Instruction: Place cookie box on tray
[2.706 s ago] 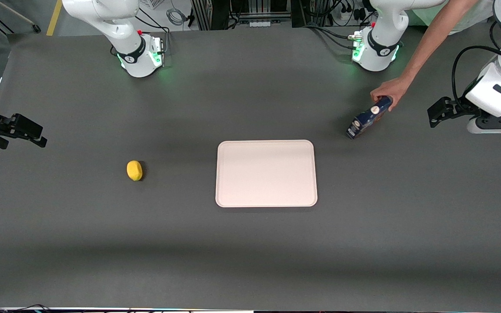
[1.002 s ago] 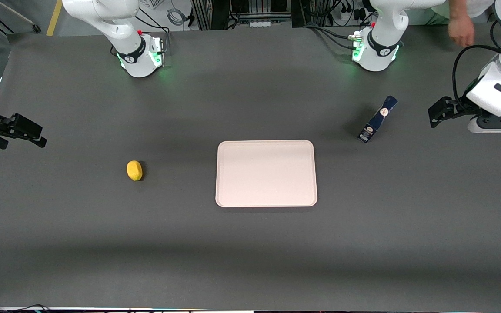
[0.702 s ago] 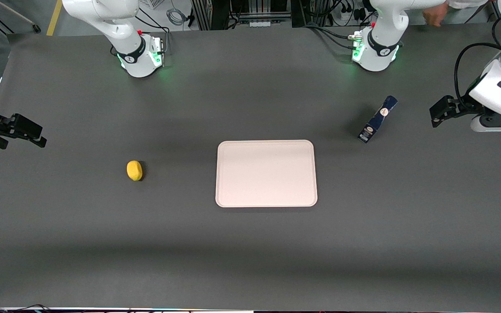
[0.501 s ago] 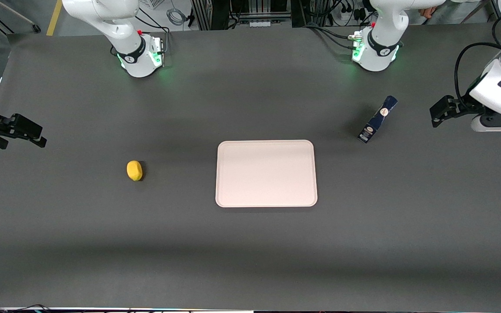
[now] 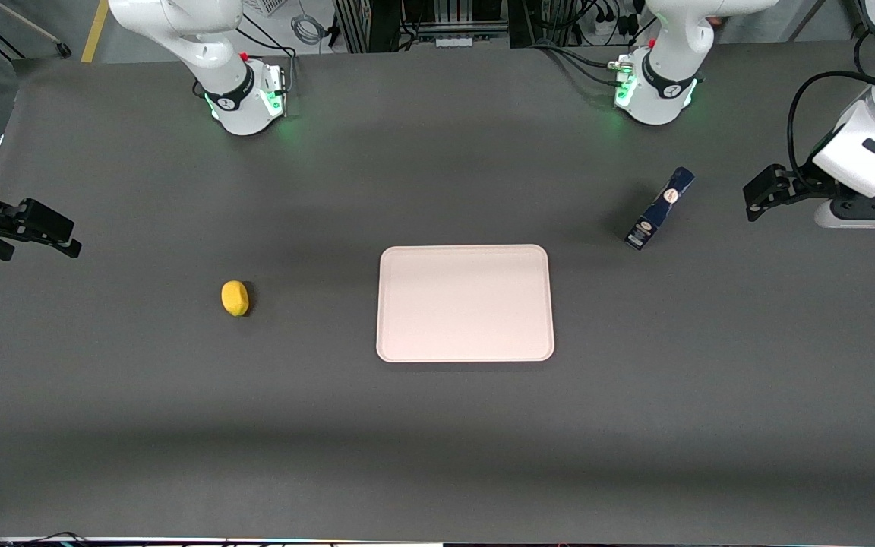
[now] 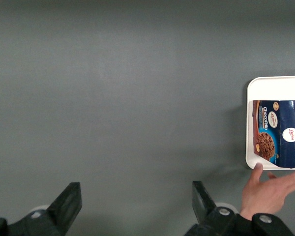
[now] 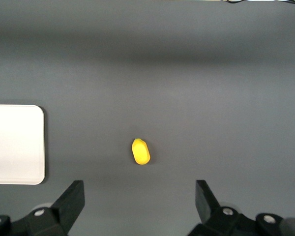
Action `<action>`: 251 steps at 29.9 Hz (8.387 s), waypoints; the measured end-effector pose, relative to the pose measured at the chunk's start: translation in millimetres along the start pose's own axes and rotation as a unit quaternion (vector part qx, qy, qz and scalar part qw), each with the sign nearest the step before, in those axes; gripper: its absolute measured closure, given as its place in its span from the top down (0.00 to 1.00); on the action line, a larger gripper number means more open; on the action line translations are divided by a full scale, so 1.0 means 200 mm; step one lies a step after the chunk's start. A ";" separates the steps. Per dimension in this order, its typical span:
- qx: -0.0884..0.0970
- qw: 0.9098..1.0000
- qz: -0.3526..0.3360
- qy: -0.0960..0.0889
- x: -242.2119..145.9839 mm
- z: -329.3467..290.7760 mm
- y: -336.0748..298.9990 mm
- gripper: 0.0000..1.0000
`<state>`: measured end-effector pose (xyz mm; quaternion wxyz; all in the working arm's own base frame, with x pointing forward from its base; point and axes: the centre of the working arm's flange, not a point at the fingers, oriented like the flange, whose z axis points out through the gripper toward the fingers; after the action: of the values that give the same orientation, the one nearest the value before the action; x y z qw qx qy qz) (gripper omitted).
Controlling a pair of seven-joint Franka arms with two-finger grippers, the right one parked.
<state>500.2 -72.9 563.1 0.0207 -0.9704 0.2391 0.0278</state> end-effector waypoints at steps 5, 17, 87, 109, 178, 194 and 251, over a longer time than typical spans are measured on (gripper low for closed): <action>0.009 1.000 -0.001 0.008 -0.11 0.16 0.05 1.00; 0.021 1.000 0.000 0.006 -0.40 0.58 0.18 1.00; 0.001 0.998 0.052 0.028 -0.54 1.63 0.43 1.00; -0.007 0.997 0.072 0.032 -0.64 1.69 0.20 1.00; -0.031 0.999 -0.043 -0.001 -0.20 0.11 -0.06 0.20; -0.042 0.981 -0.188 0.004 0.04 0.01 0.54 0.20; -0.016 0.969 -0.241 0.046 0.69 1.20 1.52 0.20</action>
<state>470.9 -392.8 306.6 0.0001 -0.9998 -0.0021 -0.0192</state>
